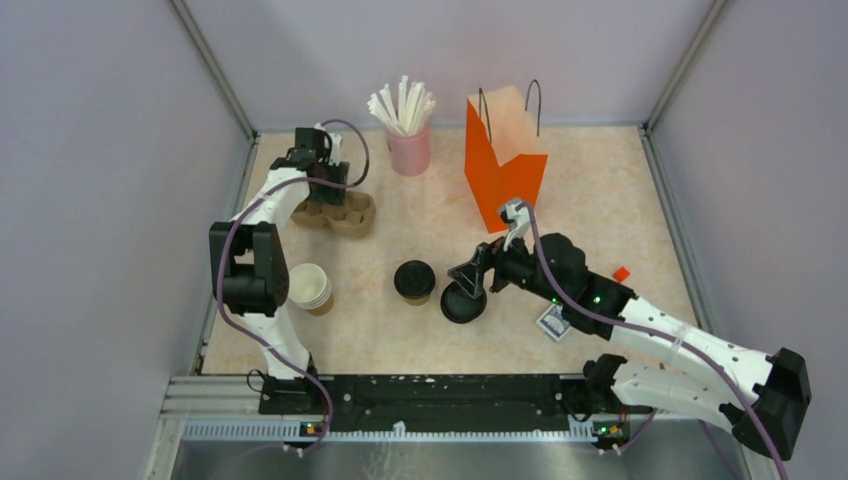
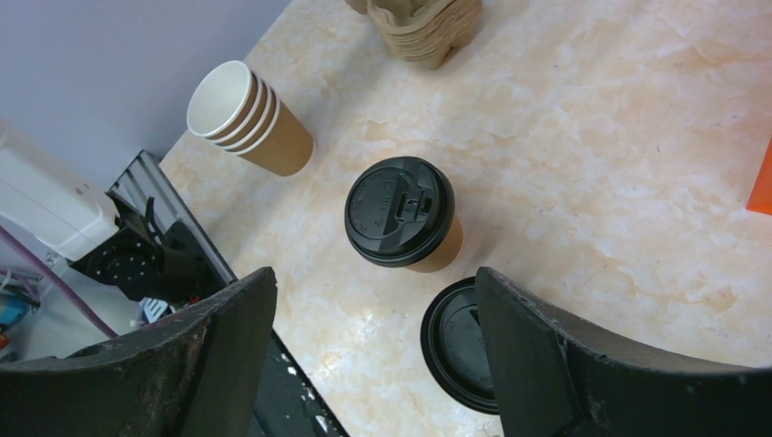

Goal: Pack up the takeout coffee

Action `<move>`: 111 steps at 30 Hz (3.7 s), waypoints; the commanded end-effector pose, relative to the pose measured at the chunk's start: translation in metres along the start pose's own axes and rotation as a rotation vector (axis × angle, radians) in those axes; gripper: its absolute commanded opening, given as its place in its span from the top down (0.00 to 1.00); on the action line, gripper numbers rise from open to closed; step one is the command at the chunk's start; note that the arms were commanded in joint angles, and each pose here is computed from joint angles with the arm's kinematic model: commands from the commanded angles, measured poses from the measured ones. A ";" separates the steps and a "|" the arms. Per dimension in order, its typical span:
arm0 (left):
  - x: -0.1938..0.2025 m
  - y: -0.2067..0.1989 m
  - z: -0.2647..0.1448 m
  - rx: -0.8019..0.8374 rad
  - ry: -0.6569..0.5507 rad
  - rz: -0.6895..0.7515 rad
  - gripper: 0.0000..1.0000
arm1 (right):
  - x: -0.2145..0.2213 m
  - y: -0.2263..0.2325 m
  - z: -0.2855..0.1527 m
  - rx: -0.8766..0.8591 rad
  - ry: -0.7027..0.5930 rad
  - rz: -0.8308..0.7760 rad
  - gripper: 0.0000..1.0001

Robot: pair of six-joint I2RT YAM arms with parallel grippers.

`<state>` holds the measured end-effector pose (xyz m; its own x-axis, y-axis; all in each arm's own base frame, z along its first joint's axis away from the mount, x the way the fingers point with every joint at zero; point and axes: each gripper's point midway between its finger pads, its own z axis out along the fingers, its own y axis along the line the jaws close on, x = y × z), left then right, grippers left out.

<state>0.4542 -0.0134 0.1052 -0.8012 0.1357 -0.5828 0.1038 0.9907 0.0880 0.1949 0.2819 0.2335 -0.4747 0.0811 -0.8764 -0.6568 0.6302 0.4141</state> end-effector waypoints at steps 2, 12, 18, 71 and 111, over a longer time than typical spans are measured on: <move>-0.011 0.006 -0.007 -0.014 -0.026 0.009 0.31 | -0.012 0.006 -0.004 -0.021 -0.048 -0.013 0.21; -0.008 0.004 -0.001 0.019 -0.005 0.000 0.34 | -0.012 0.005 -0.008 -0.015 -0.050 -0.018 0.21; -0.012 -0.005 -0.004 0.072 -0.022 0.001 0.44 | -0.012 0.000 -0.007 0.009 -0.056 -0.020 0.21; -0.071 -0.088 -0.128 0.353 -0.321 0.025 0.54 | -0.018 -0.007 -0.020 0.053 -0.091 -0.004 0.21; -0.072 -0.266 -0.121 0.554 -0.402 0.124 0.01 | -0.020 -0.018 -0.018 0.113 -0.053 -0.089 0.21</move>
<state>0.4012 -0.2952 0.1052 -0.6198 0.2887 -0.7297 0.5952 0.7790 -0.1973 0.1956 0.2415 0.2306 -0.4423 0.0770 -0.8936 -0.5801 0.7353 0.3505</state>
